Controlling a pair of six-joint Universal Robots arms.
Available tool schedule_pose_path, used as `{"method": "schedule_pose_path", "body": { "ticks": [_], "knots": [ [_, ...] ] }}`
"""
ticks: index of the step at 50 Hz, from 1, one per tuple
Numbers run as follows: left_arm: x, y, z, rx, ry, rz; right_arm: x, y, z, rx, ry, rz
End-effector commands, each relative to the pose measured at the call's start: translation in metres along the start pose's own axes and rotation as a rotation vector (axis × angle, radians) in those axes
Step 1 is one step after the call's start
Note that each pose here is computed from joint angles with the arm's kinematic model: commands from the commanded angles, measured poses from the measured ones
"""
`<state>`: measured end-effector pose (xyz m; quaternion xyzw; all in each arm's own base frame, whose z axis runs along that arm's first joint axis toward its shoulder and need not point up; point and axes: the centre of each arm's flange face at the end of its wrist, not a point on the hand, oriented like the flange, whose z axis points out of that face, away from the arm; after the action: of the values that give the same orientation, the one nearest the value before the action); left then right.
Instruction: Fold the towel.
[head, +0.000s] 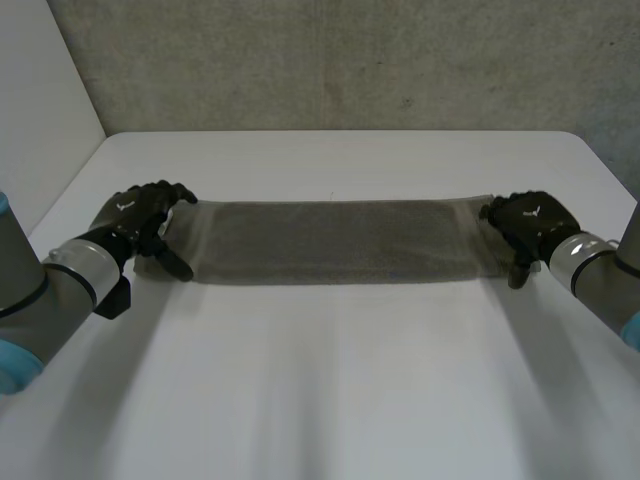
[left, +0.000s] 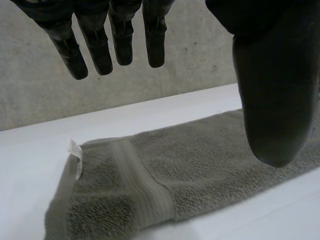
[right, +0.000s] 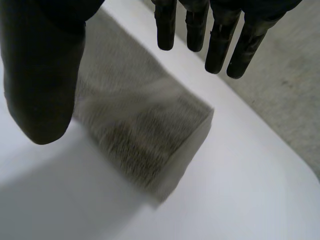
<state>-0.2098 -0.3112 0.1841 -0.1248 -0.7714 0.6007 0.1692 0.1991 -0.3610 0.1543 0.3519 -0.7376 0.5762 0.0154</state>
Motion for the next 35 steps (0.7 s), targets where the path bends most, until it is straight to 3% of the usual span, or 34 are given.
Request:
{"method": "schedule_pose_path", "body": {
  "ticks": [1, 9, 35],
  "knots": [
    [-0.001, 0.009, 0.000, 0.012, -0.020, 0.004, -0.003, 0.023, 0.015, -0.028, -0.006, -0.025],
    [-0.003, 0.011, 0.000, 0.026, -0.034, 0.007, 0.013, 0.027, 0.026, 0.034, 0.070, -0.028],
    [-0.001, 0.018, -0.003, 0.010, -0.032, 0.004, 0.010, 0.042, 0.037, 0.012, 0.062, -0.027]
  ]
}}
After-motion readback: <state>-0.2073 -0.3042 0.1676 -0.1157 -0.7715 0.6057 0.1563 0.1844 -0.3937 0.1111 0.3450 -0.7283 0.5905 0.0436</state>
